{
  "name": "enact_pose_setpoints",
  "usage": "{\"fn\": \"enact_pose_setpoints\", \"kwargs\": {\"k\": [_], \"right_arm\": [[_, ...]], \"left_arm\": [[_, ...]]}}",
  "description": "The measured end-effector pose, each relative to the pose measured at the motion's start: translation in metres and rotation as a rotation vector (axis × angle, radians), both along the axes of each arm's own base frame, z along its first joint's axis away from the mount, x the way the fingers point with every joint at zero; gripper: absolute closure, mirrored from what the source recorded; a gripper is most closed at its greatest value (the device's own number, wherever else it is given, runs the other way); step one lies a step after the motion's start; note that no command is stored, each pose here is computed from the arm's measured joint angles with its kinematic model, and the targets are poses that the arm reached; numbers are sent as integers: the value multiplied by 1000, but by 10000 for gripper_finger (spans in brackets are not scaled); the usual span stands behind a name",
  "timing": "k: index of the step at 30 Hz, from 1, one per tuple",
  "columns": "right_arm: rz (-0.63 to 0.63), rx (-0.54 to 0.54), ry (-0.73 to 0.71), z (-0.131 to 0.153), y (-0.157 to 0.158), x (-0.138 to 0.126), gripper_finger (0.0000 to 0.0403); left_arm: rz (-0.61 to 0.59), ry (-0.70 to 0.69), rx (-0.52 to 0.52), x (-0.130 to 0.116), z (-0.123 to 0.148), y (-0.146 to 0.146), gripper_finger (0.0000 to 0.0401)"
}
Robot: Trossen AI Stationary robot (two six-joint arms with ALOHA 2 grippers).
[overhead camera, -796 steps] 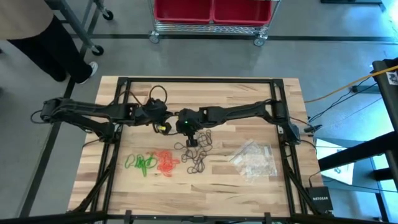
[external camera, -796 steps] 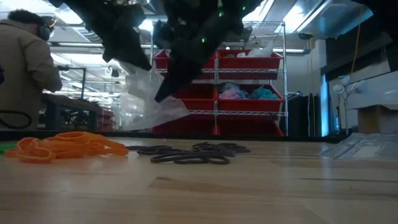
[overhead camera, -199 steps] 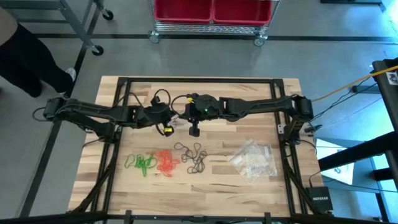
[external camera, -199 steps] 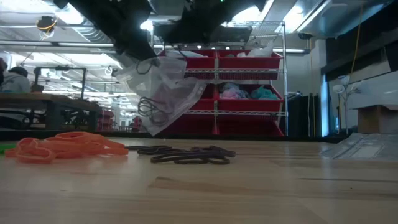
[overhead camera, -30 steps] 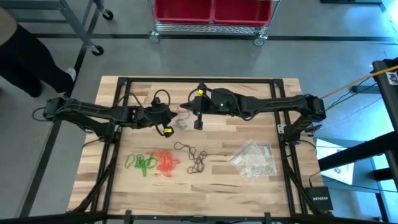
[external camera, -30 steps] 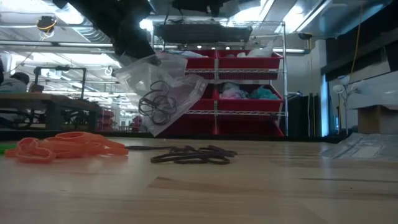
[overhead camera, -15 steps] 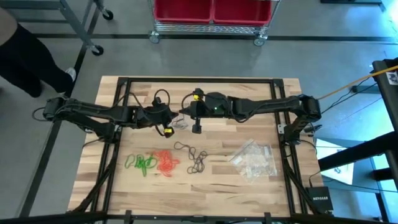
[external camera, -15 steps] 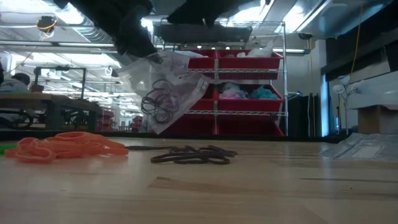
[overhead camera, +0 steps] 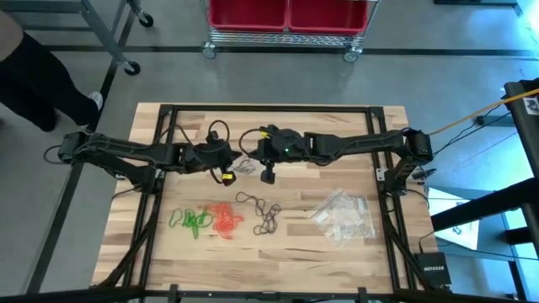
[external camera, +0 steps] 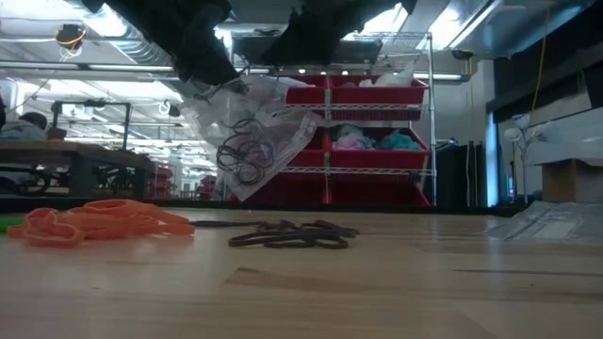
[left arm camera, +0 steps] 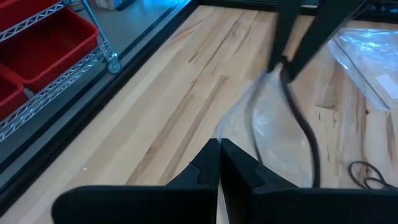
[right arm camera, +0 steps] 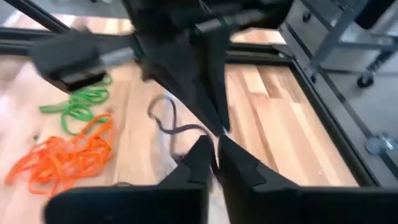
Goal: Sort rubber bands
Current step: Put the black rubber band into the transparent zip bag
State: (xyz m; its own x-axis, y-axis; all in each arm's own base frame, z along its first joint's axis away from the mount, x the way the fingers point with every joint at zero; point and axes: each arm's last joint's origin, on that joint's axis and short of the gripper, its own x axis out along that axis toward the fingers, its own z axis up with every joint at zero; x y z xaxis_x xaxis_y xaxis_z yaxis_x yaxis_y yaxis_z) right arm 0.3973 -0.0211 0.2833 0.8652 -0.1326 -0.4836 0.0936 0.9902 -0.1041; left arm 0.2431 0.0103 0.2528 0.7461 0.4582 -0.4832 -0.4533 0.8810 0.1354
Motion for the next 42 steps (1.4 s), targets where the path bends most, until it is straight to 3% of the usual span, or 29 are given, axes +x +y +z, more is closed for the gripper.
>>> {"fn": "enact_pose_setpoints", "kwargs": {"k": [8,13,19,24,26,34,42], "right_arm": [[-200,-43,32,-2,-5,-4,263],[-247,-5,16,2,-10,-7,229],[-133,-43,23,31,-8,-18,225],[207,-27,72,33,6,-19,226],[288,-50,62,27,15,-13,226],[170,-169,43,-6,21,18,226],[192,-189,65,-32,22,33,226]], "left_arm": [[4,9,-6,-1,-1,0,401],[5,25,-10,-2,-2,0,401],[4,24,-13,-2,-2,0,401],[2,21,-14,-2,-2,0,401],[3,19,-15,-2,-2,0,401],[-21,-1,-43,0,-1,-2,401],[-21,-9,-43,0,0,-2,401]]}}
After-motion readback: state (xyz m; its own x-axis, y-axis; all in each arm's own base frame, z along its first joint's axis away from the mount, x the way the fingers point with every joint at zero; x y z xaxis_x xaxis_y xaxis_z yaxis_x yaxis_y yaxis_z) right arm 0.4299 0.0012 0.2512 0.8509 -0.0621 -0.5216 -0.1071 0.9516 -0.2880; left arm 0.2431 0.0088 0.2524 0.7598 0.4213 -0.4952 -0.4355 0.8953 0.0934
